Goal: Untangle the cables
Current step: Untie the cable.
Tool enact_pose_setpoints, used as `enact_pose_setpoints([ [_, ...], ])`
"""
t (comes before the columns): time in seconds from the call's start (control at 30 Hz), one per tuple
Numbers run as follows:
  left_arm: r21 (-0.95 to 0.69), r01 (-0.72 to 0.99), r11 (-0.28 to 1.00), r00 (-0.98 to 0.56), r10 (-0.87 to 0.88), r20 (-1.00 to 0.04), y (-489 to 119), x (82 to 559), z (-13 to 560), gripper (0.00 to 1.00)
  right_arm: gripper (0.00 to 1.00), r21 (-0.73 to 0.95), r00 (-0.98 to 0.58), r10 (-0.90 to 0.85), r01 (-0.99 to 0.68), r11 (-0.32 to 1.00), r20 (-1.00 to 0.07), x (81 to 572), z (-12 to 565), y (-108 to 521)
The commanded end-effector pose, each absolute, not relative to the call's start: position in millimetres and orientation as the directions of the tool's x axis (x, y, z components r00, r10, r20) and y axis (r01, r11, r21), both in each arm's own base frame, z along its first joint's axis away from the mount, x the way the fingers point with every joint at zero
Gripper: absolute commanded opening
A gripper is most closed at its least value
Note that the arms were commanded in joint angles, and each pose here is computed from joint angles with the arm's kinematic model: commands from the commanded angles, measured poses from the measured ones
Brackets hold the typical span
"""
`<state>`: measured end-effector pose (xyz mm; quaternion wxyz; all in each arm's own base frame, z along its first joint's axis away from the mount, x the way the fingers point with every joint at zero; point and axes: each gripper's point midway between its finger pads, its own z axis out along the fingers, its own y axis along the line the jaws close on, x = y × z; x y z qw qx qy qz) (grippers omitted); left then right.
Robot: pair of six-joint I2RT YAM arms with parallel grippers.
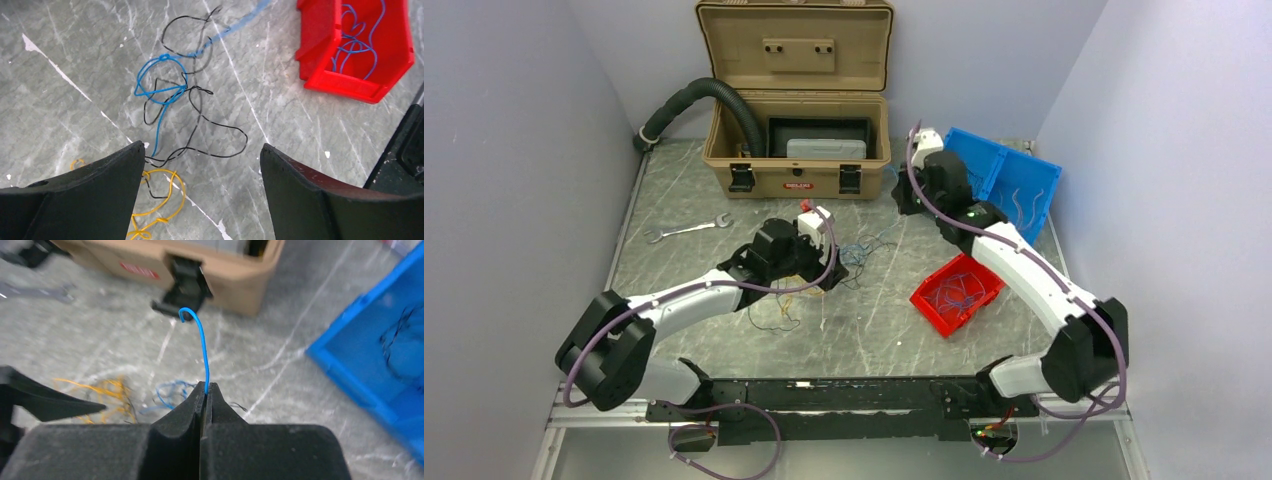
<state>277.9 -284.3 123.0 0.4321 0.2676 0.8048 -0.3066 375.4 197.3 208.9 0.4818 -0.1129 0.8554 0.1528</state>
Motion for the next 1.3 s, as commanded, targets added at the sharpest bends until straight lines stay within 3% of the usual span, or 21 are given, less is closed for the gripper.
enact_pose_setpoints([
  [0.0,-0.245,0.761,0.602,-0.384,0.112,-0.917,-293,275,155,0.88,0.00,0.176,-0.355,0.014,-0.430,0.885,-0.935,372,302,207],
  [0.5,-0.248,0.768,0.590,-0.378,0.104,-0.920,-296,275,154,0.82,0.00,0.308,-0.184,0.247,-0.551,0.776,-0.951,333,461,215],
  [0.8,-0.319,0.811,0.490,-0.385,0.037,-0.922,-317,271,158,0.83,0.00,0.343,-0.158,0.313,-0.593,0.729,-0.937,323,490,219],
  [1.07,-0.445,0.778,0.444,-0.491,-0.012,-0.871,-331,278,135,0.88,0.00,0.373,-0.100,0.395,-0.594,0.712,-0.913,317,520,212],
  [1.27,-0.541,0.735,0.409,-0.557,-0.091,-0.825,-341,279,125,0.86,0.00,0.399,-0.029,0.468,-0.569,0.719,-0.883,314,546,198],
])
